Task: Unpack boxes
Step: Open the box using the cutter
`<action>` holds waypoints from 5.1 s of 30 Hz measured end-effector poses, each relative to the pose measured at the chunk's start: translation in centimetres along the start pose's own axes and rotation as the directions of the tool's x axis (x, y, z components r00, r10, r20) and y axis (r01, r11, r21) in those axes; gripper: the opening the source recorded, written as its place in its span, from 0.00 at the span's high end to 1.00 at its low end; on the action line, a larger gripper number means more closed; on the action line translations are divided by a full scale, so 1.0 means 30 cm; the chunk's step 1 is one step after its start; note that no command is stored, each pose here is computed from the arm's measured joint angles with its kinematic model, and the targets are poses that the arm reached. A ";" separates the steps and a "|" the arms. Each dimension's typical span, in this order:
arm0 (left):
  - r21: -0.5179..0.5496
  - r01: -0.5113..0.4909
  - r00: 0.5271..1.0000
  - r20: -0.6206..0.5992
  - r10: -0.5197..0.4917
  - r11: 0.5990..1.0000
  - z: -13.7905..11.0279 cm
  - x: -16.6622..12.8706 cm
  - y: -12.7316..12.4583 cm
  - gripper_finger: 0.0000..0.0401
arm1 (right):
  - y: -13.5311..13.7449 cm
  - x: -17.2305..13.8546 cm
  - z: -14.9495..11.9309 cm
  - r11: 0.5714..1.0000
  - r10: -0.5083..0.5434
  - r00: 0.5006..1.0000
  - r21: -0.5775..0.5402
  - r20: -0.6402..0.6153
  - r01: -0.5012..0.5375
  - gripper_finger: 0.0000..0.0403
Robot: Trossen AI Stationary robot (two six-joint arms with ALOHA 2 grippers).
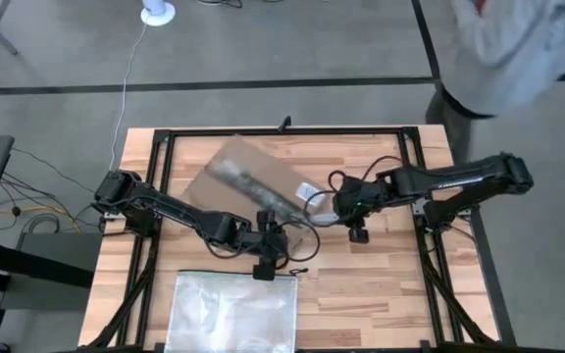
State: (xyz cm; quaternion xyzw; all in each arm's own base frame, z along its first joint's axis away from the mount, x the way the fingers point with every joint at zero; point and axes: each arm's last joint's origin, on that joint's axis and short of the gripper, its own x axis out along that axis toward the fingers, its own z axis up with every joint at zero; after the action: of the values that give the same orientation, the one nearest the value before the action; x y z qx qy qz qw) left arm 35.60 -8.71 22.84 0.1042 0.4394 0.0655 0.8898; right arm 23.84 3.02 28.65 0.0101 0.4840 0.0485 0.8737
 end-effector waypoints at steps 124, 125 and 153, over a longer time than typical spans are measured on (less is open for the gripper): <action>-0.096 0.022 0.994 0.113 -0.011 0.995 0.078 0.058 0.114 0.36 | 0.146 -0.088 -0.187 0.769 -0.327 0.945 0.589 0.027 0.249 0.73; -0.077 0.029 0.995 0.102 -0.021 0.997 0.083 0.028 0.103 0.36 | 0.144 -0.088 -0.186 0.771 -0.324 0.946 0.587 0.026 0.248 0.73; 0.029 -0.110 0.988 0.111 0.107 0.993 0.064 0.119 -0.043 0.36 | 0.142 -0.001 -0.099 0.788 -0.298 0.949 0.588 0.105 0.182 0.73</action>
State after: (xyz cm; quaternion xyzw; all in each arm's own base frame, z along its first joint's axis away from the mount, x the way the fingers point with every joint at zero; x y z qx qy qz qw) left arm 39.31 -9.47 20.92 0.1472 0.3847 0.1002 0.9057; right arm 20.98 7.17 27.37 0.2142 0.3866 -0.2120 0.8716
